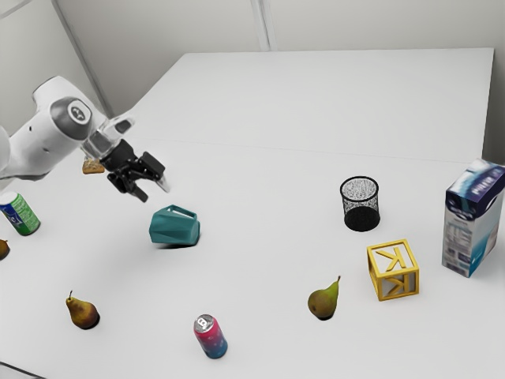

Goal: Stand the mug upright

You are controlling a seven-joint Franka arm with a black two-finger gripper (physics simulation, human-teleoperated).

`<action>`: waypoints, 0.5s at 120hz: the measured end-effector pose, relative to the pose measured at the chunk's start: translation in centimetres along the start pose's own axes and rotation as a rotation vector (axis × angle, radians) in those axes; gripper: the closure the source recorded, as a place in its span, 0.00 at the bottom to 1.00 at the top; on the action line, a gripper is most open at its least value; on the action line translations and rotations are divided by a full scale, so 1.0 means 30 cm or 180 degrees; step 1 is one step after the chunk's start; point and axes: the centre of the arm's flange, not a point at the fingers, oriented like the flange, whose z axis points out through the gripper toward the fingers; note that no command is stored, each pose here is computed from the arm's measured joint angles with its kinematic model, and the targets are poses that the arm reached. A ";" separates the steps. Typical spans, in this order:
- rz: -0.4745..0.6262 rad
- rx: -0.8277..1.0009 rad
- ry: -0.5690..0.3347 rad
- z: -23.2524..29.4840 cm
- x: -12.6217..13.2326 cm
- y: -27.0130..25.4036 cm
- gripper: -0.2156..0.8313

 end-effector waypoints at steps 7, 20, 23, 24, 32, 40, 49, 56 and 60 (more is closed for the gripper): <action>0.0056 -0.0029 0.0048 -0.003 -0.002 -0.053 0.21; 0.0215 -0.0066 0.0075 0.014 -0.001 -0.105 0.21; 0.0248 -0.0080 0.0073 0.023 -0.001 -0.114 0.21; 0.0257 -0.0085 0.0071 0.026 0.000 -0.118 0.21; 0.0323 -0.0125 0.0057 0.053 0.001 -0.149 0.21; 0.0373 -0.0162 0.0030 0.084 0.001 -0.182 0.21; 0.0399 -0.0199 0.0004 0.111 -0.003 -0.226 0.21; 0.0423 -0.0232 -0.0006 0.127 -0.003 -0.251 0.21; 0.0439 -0.0258 -0.0006 0.137 -0.001 -0.259 0.21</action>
